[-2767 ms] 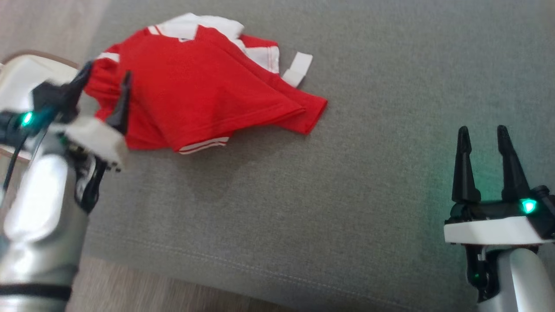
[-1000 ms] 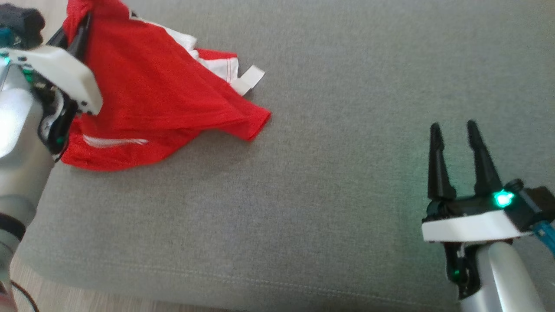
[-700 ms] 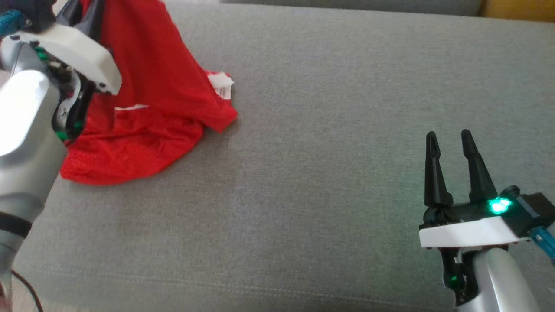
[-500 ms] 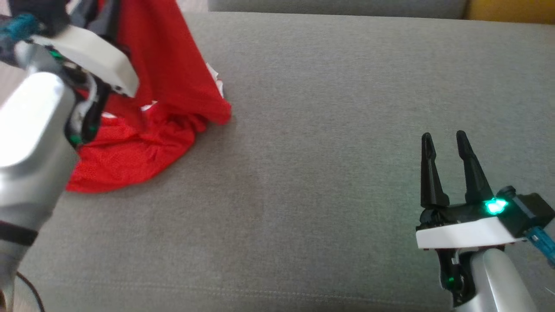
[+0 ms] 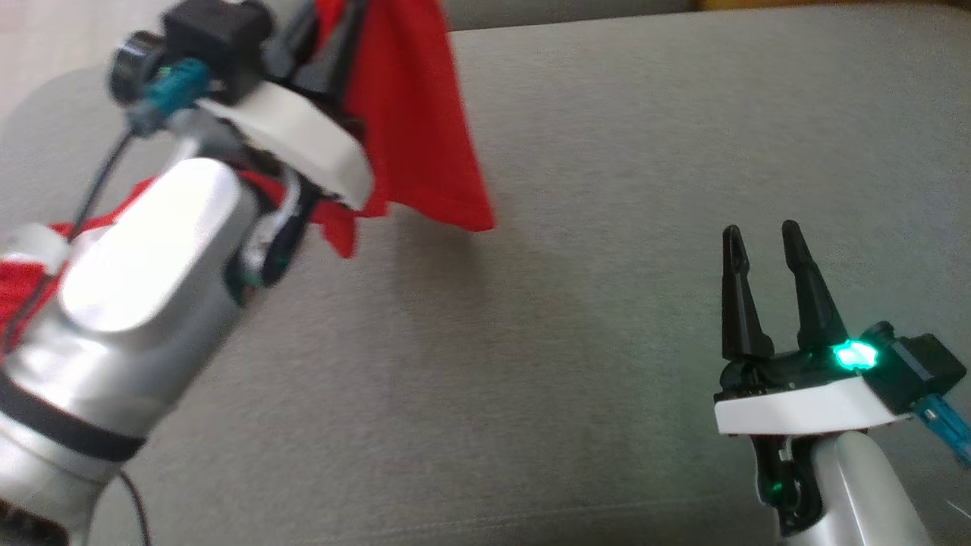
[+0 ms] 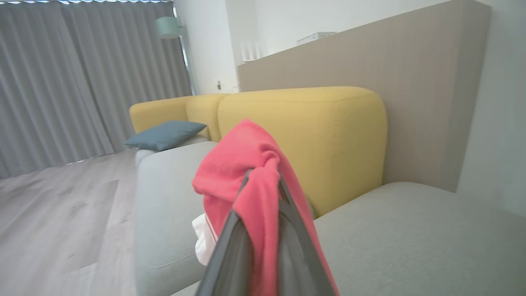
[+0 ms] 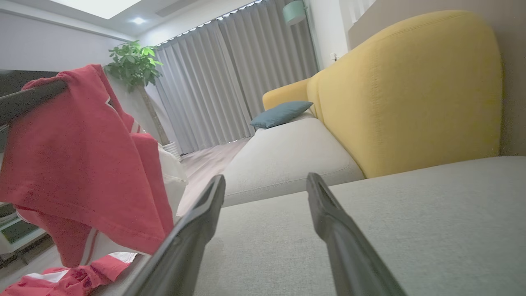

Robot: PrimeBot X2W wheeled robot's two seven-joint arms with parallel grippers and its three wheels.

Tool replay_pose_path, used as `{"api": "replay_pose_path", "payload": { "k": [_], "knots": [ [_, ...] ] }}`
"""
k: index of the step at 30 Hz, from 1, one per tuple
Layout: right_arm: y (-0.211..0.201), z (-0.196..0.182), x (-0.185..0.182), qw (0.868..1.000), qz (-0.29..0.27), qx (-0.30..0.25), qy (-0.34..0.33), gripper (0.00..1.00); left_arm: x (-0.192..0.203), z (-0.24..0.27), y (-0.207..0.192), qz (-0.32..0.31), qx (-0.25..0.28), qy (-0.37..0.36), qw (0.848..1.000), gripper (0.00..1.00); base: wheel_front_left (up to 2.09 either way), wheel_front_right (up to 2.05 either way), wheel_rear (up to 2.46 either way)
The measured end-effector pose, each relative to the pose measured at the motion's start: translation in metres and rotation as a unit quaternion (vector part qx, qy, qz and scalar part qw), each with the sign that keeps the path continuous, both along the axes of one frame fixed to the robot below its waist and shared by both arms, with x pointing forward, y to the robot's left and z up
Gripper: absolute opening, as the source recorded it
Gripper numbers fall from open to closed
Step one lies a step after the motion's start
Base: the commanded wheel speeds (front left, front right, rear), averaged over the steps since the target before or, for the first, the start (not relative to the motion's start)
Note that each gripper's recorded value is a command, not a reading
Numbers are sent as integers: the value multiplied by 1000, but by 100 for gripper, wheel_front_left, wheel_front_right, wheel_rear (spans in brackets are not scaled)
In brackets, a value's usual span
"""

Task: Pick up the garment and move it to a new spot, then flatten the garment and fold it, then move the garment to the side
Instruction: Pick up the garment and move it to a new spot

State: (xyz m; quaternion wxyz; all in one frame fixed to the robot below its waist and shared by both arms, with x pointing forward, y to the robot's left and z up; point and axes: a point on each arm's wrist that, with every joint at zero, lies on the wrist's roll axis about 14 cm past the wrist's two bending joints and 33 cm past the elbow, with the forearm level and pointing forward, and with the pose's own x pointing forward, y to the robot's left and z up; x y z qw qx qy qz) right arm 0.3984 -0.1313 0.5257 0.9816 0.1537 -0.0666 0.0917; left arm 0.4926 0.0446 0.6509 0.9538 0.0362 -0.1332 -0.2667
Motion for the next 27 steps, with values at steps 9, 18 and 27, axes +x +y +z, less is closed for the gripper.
{"api": "replay_pose_path", "payload": {
  "k": [9,18,27],
  "knots": [
    [-41,7,-18,998,-61,9,-5,100,0,26,-90,-84,-34,-38,995,0,0,0,0],
    [-73,5,-32,994,-112,11,1,100,1,-53,-147,-131,-10,44,990,0,0,0,0],
    [-80,1,-26,993,-121,8,6,100,-25,-146,-141,-124,23,153,980,100,0,0,0]
  ]
}}
